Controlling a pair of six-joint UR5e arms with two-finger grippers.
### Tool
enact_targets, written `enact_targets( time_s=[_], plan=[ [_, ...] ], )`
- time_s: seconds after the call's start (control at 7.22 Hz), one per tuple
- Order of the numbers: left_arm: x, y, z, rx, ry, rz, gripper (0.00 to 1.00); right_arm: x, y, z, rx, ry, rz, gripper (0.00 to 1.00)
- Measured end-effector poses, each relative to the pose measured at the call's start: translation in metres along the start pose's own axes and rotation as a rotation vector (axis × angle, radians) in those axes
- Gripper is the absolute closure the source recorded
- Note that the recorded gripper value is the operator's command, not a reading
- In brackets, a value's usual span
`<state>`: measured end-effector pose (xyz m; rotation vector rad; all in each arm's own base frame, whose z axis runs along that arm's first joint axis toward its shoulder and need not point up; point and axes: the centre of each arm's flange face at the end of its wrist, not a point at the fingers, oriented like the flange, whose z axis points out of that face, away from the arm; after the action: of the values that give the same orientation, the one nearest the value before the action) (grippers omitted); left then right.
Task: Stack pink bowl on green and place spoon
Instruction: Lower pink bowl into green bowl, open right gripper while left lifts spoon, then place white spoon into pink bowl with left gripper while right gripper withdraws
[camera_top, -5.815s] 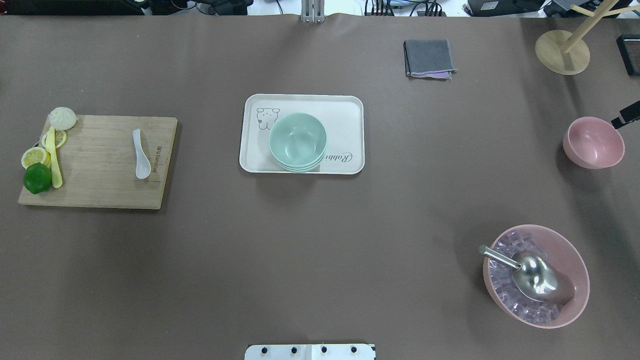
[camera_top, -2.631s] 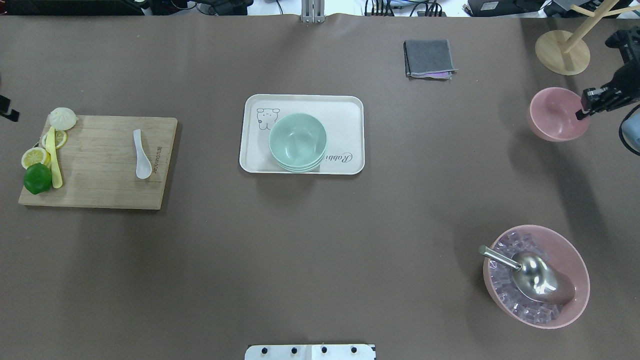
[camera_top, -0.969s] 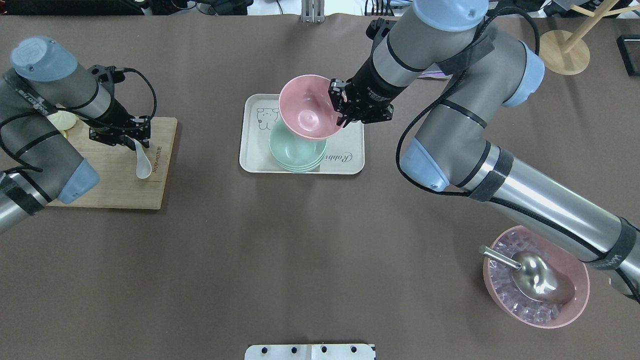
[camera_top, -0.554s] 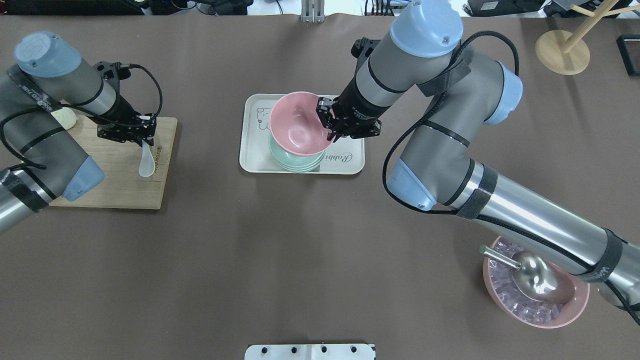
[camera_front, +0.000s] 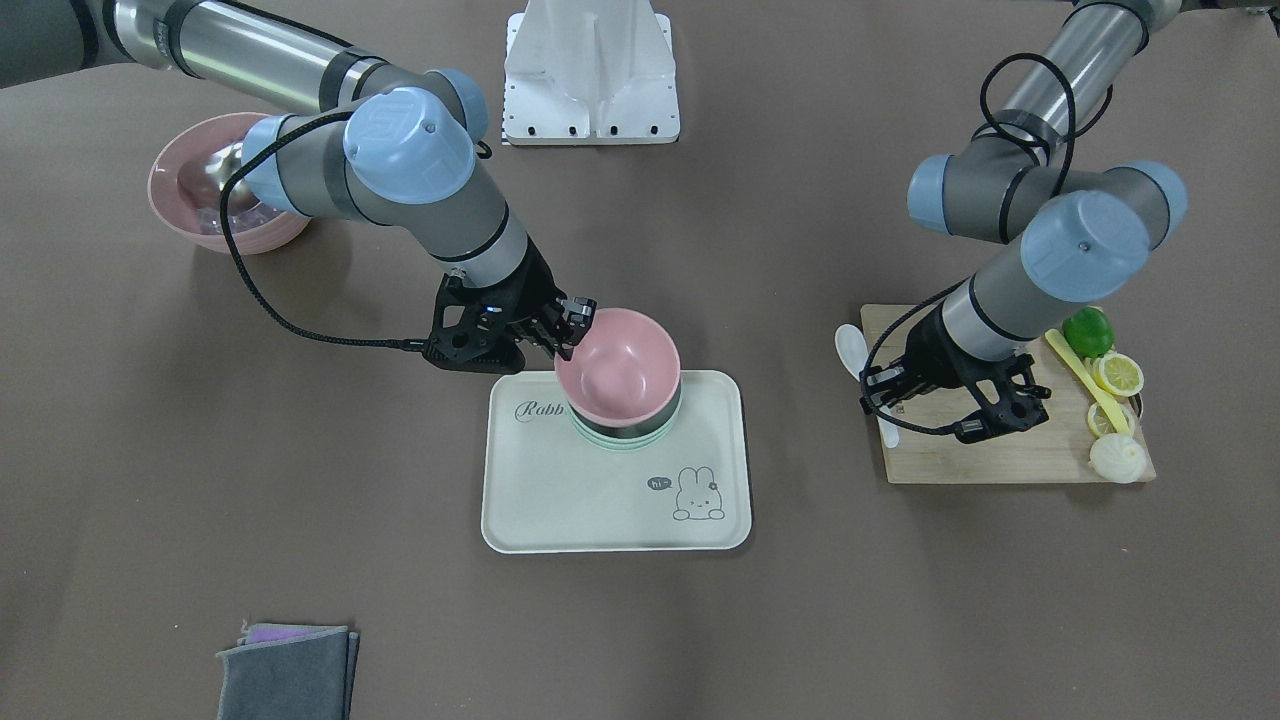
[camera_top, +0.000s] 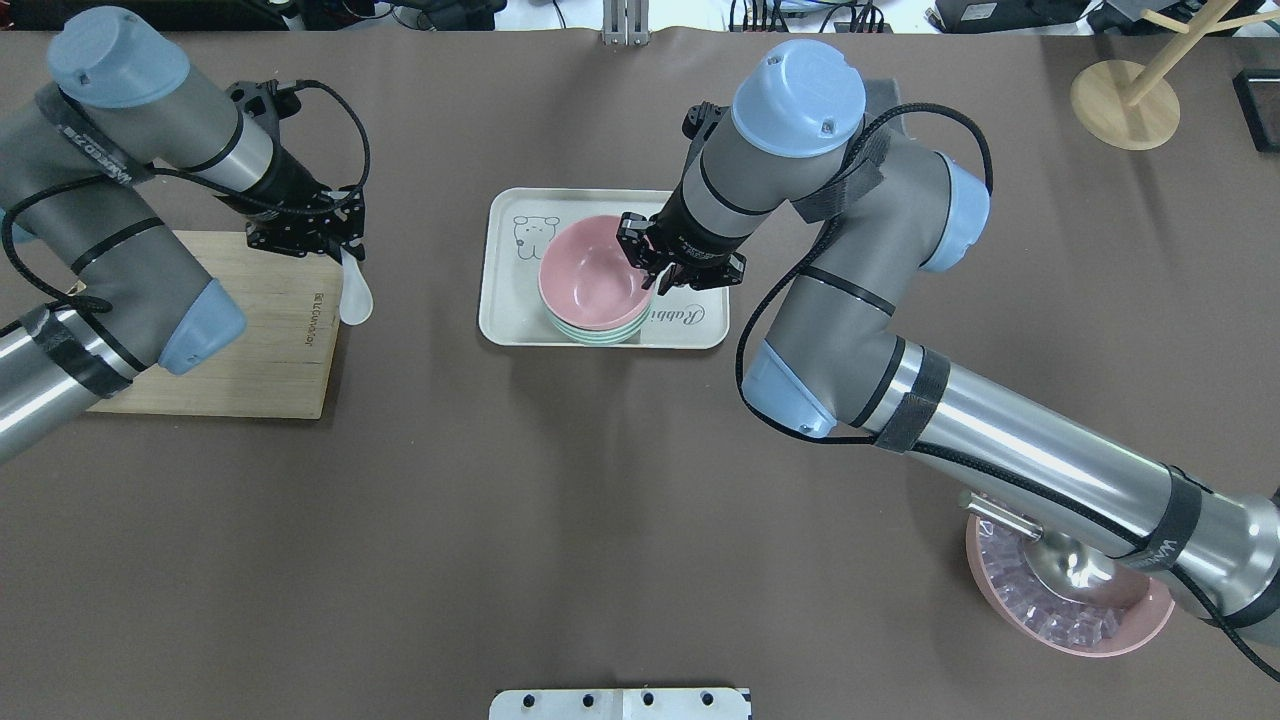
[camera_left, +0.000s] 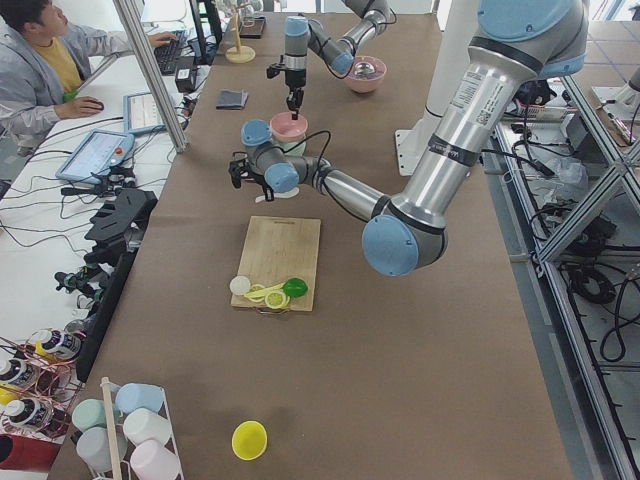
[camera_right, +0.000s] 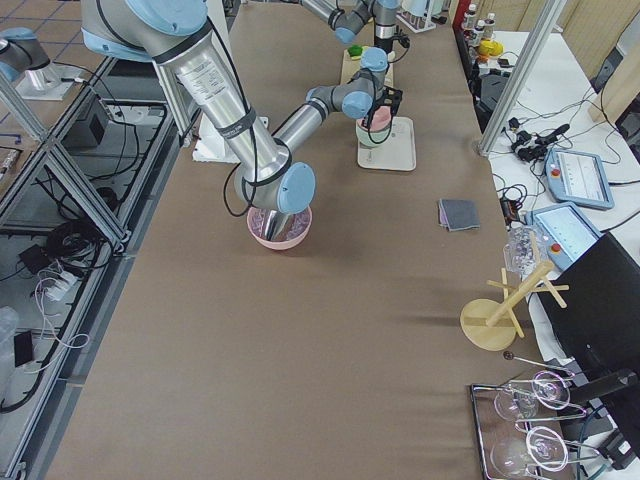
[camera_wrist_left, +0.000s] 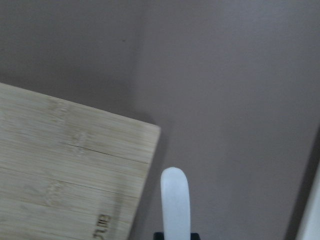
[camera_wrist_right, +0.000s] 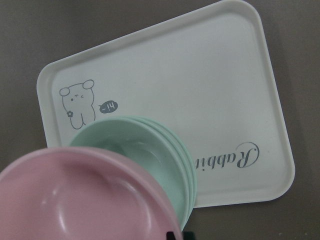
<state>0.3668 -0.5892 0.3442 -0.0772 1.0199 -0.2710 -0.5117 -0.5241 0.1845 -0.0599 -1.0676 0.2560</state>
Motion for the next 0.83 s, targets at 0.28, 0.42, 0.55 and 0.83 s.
enact_targets(
  time_s=[0.28, 0.42, 0.55, 0.83],
  plan=[
    [0.070, 0.013, -0.022, 0.009, 0.074, -0.049, 1.00, 0.000, -0.005, 0.001, 0.000, -0.020, -0.004, 0.00],
    [0.099, 0.023, -0.023, 0.001, 0.096, -0.061, 1.00, 0.005, -0.015, -0.009, -0.010, -0.032, 0.001, 0.00],
    [0.129, 0.033, -0.016, 0.001, 0.106, -0.071, 1.00, 0.024, -0.033, -0.025, -0.035, -0.041, 0.012, 0.00],
    [0.175, 0.057, 0.013, 0.051, 0.135, -0.072, 0.44, 0.095, -0.070, -0.073, -0.076, -0.057, -0.006, 0.00]
  ],
)
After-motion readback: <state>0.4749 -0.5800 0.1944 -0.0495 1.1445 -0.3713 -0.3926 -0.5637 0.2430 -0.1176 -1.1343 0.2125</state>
